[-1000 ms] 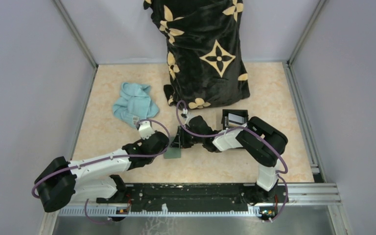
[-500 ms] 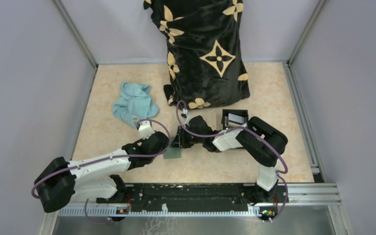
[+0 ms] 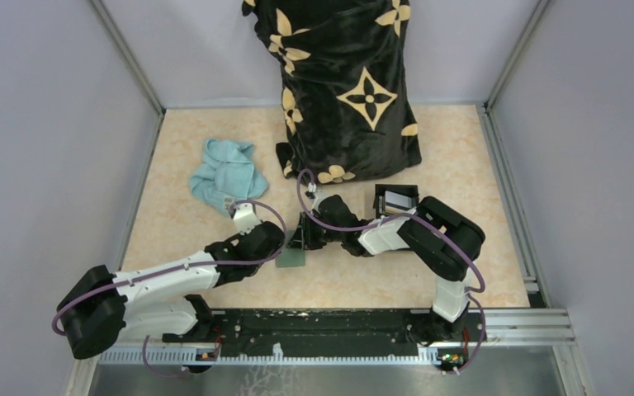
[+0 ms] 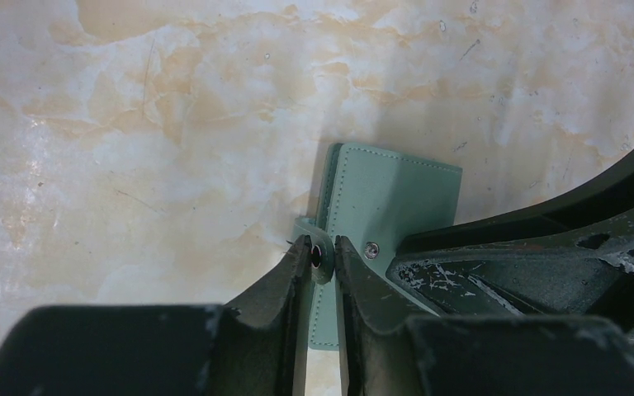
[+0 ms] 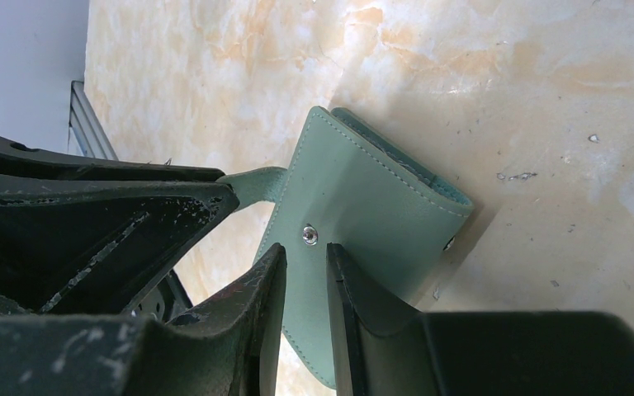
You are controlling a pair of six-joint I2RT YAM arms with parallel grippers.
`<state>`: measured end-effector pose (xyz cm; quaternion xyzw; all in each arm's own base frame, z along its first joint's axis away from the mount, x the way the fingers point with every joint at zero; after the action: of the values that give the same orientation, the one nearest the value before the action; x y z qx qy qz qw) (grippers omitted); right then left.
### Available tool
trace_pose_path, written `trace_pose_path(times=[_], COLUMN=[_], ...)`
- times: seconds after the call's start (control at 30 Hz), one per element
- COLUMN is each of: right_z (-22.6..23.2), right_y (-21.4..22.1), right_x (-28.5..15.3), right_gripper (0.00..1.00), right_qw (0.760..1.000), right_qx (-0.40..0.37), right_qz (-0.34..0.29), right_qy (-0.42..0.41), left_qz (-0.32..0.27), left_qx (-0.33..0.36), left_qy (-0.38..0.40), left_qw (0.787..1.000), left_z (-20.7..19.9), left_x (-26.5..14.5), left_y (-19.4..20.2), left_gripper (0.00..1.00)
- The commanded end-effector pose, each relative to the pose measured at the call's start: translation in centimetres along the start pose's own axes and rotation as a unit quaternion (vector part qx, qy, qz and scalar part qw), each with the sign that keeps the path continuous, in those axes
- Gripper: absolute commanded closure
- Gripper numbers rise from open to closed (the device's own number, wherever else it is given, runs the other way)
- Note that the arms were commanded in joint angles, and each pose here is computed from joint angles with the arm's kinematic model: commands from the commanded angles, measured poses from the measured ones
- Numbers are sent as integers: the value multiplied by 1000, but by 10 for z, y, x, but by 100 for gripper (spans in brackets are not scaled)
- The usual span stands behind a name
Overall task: Put the credit cards into the card holder
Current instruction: Close the card holder at the center of the board.
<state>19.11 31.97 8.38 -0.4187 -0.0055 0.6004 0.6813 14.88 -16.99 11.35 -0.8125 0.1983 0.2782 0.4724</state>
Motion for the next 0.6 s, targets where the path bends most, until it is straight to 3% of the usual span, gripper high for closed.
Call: trace_pose_path(times=[0.0,0.57], right_z=[-10,-11], right_y=[9,9], right_x=[6,5], right_gripper=[74,74], right_qw=[999,999], right_qx=[-8,-8], right_qz=[7,7], right_qy=[32,33], left_qz=[-4,9], left_qx=[-8,-11], left_qy=[18,29], left_qw=[1000,999], left_z=[-11,-14], left_x=[-6,-8], left_y=[-9,-7], left_gripper=[78,86])
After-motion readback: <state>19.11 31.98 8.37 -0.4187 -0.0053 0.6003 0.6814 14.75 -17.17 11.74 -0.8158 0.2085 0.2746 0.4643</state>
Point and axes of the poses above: each gripper's point midway between its finger pads, its own x axis out along the fingers, its own z axis along the line the jaws close on, y = z × x, the point moved 9 cm from there along -x, back along the fingers, and after that the axes turned 6 degrees about -x, right-handed, at the moved point
